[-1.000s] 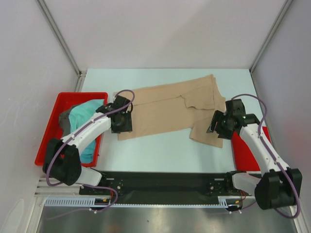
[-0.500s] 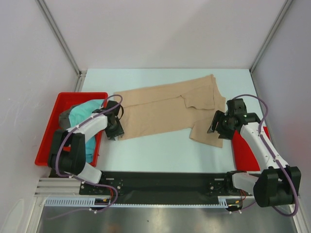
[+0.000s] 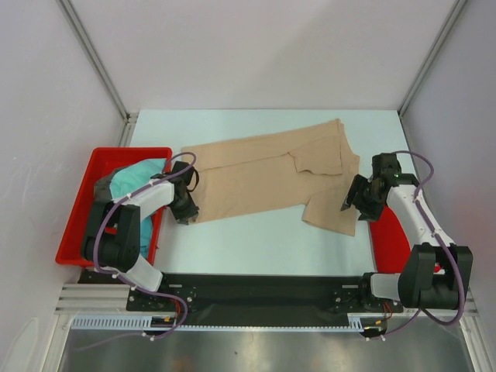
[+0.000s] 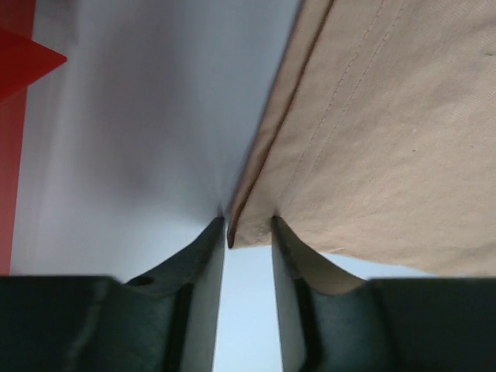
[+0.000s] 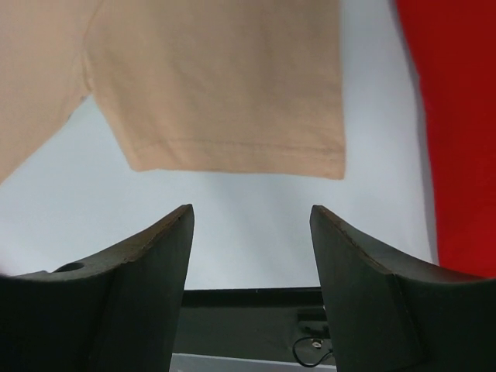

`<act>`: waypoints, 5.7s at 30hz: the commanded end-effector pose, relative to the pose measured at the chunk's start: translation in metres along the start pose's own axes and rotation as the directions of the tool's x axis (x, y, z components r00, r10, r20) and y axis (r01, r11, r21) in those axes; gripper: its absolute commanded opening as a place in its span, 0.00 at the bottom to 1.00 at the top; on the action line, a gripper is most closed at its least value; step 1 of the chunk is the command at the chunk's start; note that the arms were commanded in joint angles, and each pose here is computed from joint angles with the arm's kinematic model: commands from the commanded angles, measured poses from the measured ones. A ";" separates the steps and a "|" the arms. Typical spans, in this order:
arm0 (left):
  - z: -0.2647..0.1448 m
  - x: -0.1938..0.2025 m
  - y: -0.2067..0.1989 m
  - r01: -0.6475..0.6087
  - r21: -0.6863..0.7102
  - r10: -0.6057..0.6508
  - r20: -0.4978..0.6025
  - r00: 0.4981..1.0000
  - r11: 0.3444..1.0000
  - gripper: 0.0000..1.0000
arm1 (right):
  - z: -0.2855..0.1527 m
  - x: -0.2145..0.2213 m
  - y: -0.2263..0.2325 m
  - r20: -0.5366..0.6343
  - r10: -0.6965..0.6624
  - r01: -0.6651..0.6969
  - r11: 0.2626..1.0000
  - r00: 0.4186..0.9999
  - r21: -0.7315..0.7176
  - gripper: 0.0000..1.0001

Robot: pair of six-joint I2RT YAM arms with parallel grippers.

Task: Fold and stack the t-shirts
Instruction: Fold the tshirt

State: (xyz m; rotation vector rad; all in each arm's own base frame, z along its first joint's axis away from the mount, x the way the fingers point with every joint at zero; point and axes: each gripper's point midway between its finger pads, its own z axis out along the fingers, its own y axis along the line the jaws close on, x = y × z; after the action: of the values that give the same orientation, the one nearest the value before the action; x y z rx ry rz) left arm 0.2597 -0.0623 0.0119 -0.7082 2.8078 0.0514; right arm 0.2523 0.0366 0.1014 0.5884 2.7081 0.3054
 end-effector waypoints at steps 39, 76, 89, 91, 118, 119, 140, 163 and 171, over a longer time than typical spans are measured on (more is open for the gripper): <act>-0.004 -0.008 -0.013 -0.069 0.082 0.070 -0.012 0.997 0.994 0.00 | 0.099 -0.069 -0.049 -0.023 -0.005 0.011 0.960 1.000 0.279 0.42; -0.051 -0.011 -0.001 -0.076 0.084 0.072 0.053 0.996 0.994 0.00 | 0.012 -0.087 -0.021 0.114 0.016 -0.035 0.987 0.993 0.160 0.00; -0.043 -0.097 -0.025 -0.011 0.048 0.006 0.103 0.995 0.999 0.00 | 0.036 -0.188 0.027 0.158 -0.009 0.000 0.998 0.987 0.055 0.00; -0.041 -0.106 -0.021 0.003 0.042 -0.007 0.112 0.994 0.999 0.00 | 0.050 -0.192 0.030 0.135 -0.008 0.002 0.999 0.991 0.045 0.00; -0.008 -0.130 -0.024 -0.007 -0.042 0.011 0.085 0.996 0.999 0.00 | 0.092 -0.232 0.068 0.112 0.021 -0.011 0.996 0.993 -0.086 0.00; -0.008 -0.133 -0.026 -0.010 -0.040 0.014 0.092 0.996 0.999 0.00 | 0.094 -0.233 0.068 0.109 0.023 -0.013 0.996 0.994 -0.088 0.00; 0.000 -0.154 -0.030 -0.053 -0.070 0.061 0.122 0.991 0.996 0.30 | 0.122 -0.246 0.063 0.088 0.041 -0.034 0.996 0.995 -0.083 0.23; -0.047 -0.056 -0.147 -0.330 0.419 0.313 0.111 0.943 0.846 0.28 | 0.087 -0.068 0.197 0.022 -0.193 0.194 0.960 0.981 -0.204 0.12; -0.012 -0.063 -0.134 -0.327 0.293 0.319 0.076 0.945 0.898 0.22 | 0.114 -0.061 0.206 0.024 -0.230 0.230 0.954 0.973 -0.194 0.03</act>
State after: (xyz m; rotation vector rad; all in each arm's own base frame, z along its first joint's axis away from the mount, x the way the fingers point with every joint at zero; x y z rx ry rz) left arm 0.3569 -0.1516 0.0343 -0.1661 2.8396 -0.3141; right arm 0.4043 0.1963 0.0704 0.2150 2.7278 0.4738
